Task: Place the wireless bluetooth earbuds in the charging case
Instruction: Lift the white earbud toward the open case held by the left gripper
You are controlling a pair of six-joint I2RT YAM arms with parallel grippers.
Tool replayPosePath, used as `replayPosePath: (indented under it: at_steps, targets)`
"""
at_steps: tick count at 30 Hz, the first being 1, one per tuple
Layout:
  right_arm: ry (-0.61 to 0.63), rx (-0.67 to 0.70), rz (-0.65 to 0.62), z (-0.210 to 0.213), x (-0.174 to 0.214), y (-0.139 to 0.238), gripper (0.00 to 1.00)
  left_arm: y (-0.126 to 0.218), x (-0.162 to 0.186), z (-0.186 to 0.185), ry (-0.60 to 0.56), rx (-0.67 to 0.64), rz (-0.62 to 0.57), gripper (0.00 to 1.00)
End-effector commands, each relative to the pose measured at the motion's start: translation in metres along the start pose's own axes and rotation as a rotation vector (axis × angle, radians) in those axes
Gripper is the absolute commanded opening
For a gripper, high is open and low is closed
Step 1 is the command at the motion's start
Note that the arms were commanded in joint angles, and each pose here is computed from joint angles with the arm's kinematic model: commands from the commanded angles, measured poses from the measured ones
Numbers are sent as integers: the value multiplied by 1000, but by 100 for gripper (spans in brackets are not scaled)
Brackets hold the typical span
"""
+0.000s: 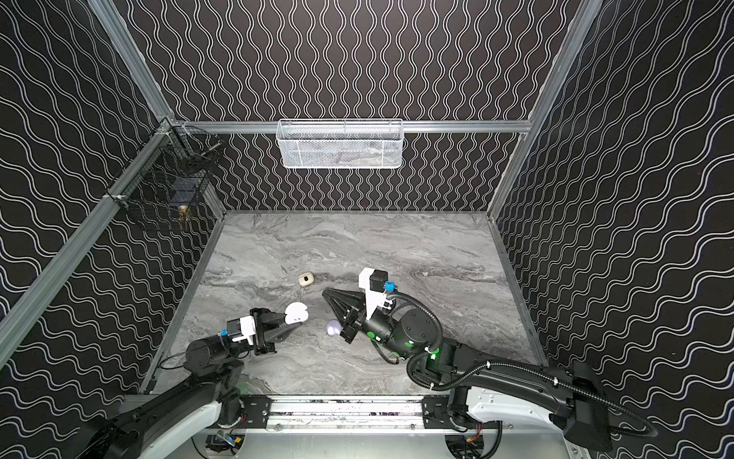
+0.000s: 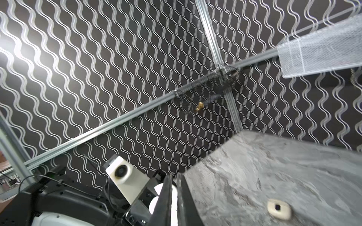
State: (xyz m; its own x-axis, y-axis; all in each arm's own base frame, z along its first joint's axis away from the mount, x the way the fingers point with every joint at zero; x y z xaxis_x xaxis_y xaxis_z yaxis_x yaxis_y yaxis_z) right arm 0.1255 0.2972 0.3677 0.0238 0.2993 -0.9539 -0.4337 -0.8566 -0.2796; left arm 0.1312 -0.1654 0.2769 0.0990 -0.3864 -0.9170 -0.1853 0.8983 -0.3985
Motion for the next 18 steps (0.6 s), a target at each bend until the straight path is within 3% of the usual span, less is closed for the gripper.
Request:
replayPosePath:
  at_steps: [1,3,6,12,18]
  targets:
    - [19,-41,-150,9,-17,2,10,0,-14,-1,-7,-13,-63,0]
    - [40,36,-171,0,-14,-5,11,0,-18,1,6,-31,-81,0]
    - [30,228,-49,-24,-4,-12,14,3,-17,7,15,-96,-90,0]
    - [-8,569,137,-81,27,10,23,8,1,56,158,-398,-17,0]
    - [-138,797,289,-155,60,43,23,15,3,66,216,-440,5,0]
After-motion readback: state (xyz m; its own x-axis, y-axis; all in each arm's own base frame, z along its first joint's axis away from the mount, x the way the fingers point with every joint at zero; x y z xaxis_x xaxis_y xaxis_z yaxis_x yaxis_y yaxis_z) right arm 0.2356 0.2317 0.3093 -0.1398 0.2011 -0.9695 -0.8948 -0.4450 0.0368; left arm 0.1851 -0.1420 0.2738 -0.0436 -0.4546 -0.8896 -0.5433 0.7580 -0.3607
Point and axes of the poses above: each gripper's point midway between its finger pads, its own y axis back along the fingers, its own z axis along the line the jaws close on, x = y × z, the point moved 4 cm from there along y, back along the fingers, and after that the axes turned 15 degrees about y, right-handed, at the moved point
